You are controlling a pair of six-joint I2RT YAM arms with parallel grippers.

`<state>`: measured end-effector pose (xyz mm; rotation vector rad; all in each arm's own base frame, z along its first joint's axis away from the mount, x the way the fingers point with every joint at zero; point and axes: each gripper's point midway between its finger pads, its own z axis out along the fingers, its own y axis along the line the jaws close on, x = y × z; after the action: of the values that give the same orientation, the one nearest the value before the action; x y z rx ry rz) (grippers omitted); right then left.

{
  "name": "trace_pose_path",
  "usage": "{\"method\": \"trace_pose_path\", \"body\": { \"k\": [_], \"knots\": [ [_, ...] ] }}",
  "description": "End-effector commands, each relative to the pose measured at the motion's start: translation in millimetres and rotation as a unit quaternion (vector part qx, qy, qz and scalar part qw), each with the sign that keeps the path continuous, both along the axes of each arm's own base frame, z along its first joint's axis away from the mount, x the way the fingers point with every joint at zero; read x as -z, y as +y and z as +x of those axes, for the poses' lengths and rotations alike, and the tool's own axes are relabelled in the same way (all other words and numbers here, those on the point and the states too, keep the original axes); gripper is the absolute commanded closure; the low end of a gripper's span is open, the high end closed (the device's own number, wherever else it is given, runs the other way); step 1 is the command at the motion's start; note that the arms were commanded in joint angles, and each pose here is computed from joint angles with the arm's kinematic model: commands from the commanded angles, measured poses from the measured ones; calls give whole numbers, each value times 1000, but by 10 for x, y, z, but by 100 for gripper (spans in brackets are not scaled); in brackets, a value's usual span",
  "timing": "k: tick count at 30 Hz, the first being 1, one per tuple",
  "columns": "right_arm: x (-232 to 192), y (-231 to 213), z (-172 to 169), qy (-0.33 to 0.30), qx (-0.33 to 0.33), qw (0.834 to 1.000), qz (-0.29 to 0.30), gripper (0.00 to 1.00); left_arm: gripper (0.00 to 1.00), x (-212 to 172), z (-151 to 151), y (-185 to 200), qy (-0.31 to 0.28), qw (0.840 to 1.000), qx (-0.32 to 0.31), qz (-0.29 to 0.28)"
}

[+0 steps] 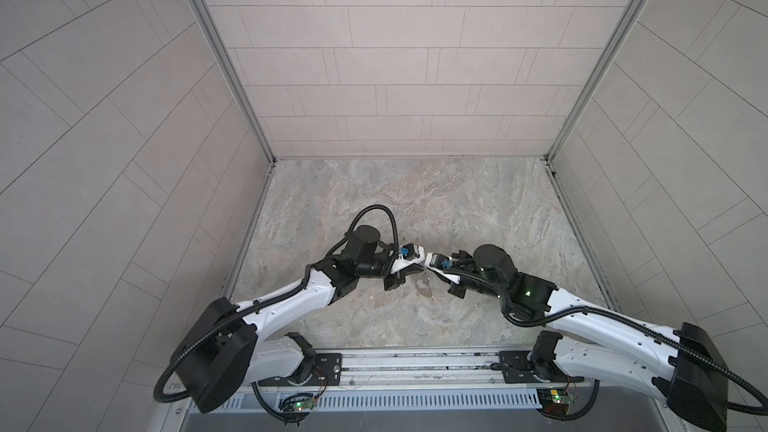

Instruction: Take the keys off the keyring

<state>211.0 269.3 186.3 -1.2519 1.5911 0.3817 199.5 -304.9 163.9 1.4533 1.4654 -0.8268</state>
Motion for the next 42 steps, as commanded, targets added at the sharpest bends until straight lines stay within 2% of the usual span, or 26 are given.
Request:
{"method": "trace_pose_path", "body": {
  "k": [1, 19, 33, 42],
  "knots": [
    [-98, 47, -40, 3, -15, 1000, 26, 81, 100, -39, -49, -40, -3, 1000, 17, -14],
    [124, 32, -63, 58, -40, 997, 13, 82, 100, -108, -51, -46, -2, 1000, 17, -21],
    [78, 72, 11, 59, -39, 997, 25, 84, 100, -125, -73, -61, 2, 999, 24, -24],
    [61, 137, -48, 78, -62, 995, 29, 90, 100, -103, -64, -58, -3, 1000, 23, -18]
  ]
}}
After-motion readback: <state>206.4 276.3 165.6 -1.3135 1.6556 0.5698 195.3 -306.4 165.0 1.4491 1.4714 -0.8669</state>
